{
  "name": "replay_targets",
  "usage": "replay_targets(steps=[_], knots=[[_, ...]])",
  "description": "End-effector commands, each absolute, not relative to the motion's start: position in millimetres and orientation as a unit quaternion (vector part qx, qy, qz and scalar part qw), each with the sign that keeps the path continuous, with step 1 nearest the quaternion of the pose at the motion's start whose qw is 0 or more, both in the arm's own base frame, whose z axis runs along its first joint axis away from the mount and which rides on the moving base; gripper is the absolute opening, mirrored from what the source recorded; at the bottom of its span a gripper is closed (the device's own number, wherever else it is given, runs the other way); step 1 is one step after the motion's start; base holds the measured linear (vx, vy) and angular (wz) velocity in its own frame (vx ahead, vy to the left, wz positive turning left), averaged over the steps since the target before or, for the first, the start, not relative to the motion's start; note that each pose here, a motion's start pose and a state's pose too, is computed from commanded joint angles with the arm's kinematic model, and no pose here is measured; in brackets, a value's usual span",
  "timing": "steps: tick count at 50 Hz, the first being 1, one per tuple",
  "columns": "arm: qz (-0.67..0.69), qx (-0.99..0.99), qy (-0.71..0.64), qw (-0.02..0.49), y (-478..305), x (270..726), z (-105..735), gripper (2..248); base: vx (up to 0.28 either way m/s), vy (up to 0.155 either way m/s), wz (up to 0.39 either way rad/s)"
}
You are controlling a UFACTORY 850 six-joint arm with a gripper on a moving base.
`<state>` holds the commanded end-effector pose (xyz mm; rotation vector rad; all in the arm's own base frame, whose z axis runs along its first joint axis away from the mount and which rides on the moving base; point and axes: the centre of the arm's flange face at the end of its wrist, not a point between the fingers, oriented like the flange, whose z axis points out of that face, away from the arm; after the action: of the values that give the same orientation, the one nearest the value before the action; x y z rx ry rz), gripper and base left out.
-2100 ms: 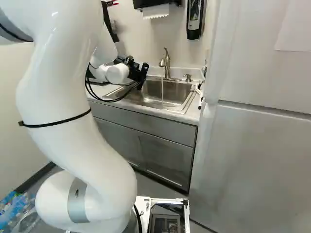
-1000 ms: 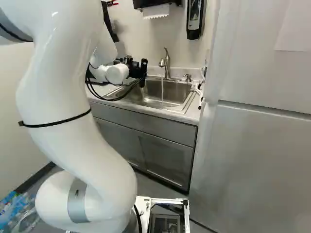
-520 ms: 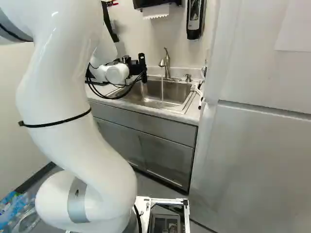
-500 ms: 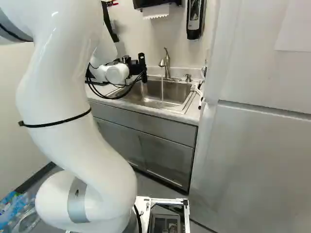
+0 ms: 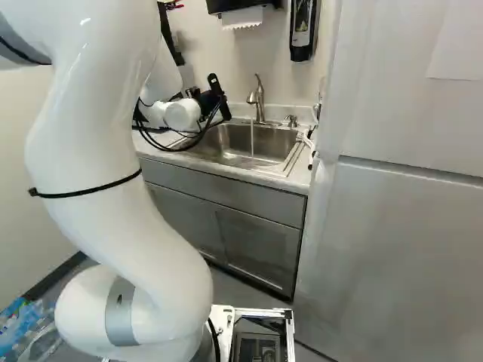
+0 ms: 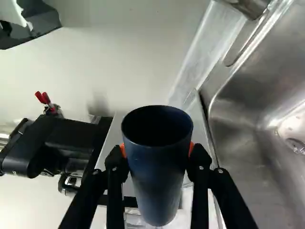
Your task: Rinse the cup and place it in the tray
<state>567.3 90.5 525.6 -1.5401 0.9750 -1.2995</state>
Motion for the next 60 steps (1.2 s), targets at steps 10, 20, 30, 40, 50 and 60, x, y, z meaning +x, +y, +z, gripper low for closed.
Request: replay_targets(steps=[10,20,30,40,50,60], knots=[[-0.544,-0.639,0.359,0.408,90.5,567.3,525.6,126,0.0,0.0,0.0],[-0.565,-0.657,0.325,0.379,90.5,567.3,525.6,126,0.0,0.0,0.0],[-0.584,-0.673,0.29,0.349,90.5,567.3,525.6,126,0.0,0.0,0.0],[-0.602,-0.687,0.254,0.318,90.5,567.3,525.6,126,0.0,0.0,0.0],[-0.618,-0.699,0.218,0.286,90.5,567.3,525.6,126,0.0,0.0,0.0],[-0.632,-0.71,0.181,0.253,90.5,567.3,525.6,126,0.0,0.0,0.0]])
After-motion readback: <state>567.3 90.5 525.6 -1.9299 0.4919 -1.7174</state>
